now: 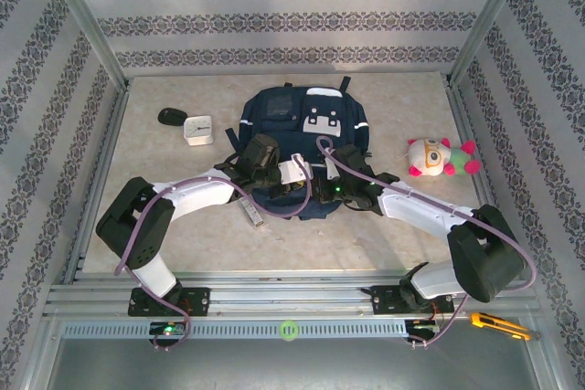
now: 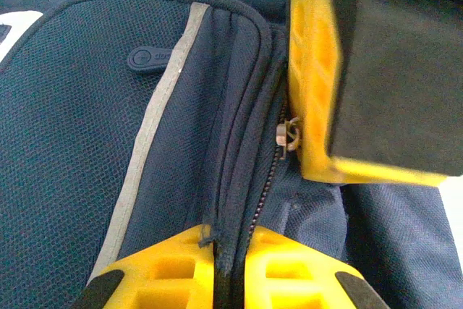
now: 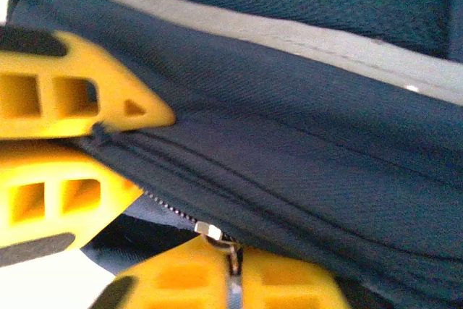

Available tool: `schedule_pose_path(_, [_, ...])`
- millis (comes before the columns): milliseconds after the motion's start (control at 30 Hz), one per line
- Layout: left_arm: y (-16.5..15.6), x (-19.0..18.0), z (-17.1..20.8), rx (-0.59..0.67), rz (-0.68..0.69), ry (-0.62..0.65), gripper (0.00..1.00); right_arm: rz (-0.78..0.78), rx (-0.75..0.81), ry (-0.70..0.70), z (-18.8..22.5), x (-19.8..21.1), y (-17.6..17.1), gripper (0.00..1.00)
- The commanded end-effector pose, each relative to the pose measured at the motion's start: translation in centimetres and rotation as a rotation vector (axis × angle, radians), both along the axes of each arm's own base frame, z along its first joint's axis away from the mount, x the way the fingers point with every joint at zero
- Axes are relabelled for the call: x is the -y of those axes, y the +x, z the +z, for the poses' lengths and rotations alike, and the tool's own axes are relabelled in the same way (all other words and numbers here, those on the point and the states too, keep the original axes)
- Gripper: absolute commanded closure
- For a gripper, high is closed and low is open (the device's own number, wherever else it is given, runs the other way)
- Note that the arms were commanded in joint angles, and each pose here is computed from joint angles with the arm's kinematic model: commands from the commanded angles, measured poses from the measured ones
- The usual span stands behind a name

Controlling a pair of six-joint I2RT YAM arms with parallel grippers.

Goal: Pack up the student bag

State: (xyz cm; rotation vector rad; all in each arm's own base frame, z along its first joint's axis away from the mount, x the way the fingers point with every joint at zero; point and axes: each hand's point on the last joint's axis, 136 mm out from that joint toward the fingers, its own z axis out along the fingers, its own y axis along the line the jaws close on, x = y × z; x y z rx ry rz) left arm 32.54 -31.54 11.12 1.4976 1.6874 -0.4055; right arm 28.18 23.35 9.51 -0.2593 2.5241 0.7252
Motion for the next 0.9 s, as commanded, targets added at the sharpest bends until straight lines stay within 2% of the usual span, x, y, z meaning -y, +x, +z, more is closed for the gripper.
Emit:
schedule_pose_path(0, [-1.2, 0.5, 2.2, 0.001, -0.043, -0.059, 0.91, -0.077, 0.083, -0.052, 1.0, 1.9, 1.2, 1.0])
schedule_pose_path(267, [-0.7, -4.0, 0.6, -0.02, -0.02, -0.005, 0.91, -0.108, 0.032, -0.009, 1.3, 6.6, 0.2, 1.0])
schedule_pose_path(433, [-0.1, -5.0, 1.5, 0.003, -0.006, -0.017, 0.86, 0.013, 0.016, 0.071, 2.0, 4.5, -0.6, 1.0])
schedule_pose_path(533, [-0.6, -4.2, 2.1, -0.038, -0.041, -0.04, 0.71, 0.054, 0.008, 0.093, 2.0, 3.2, -0.8, 1.0])
schedule_pose_path(633, [-0.6, -2.3, 3.4, -0.044, -0.01, -0.08, 0.39, 0.069, 0.013, 0.091, 2.0, 2.6, -0.7, 1.0])
schedule_pose_path(733, [-0.8, 0.3, 5.0, -0.003, 0.001, -0.134, 0.33, 0.071, 0.028, 0.098, 2.3, 2.2, -0.4, 1.0])
schedule_pose_path(867, [-0.2, 2.4, 5.1, 0.061, 0.019, -0.113, 0.31, 0.078, 0.04, 0.107, 2.7, 2.0, -0.4, 1.0])
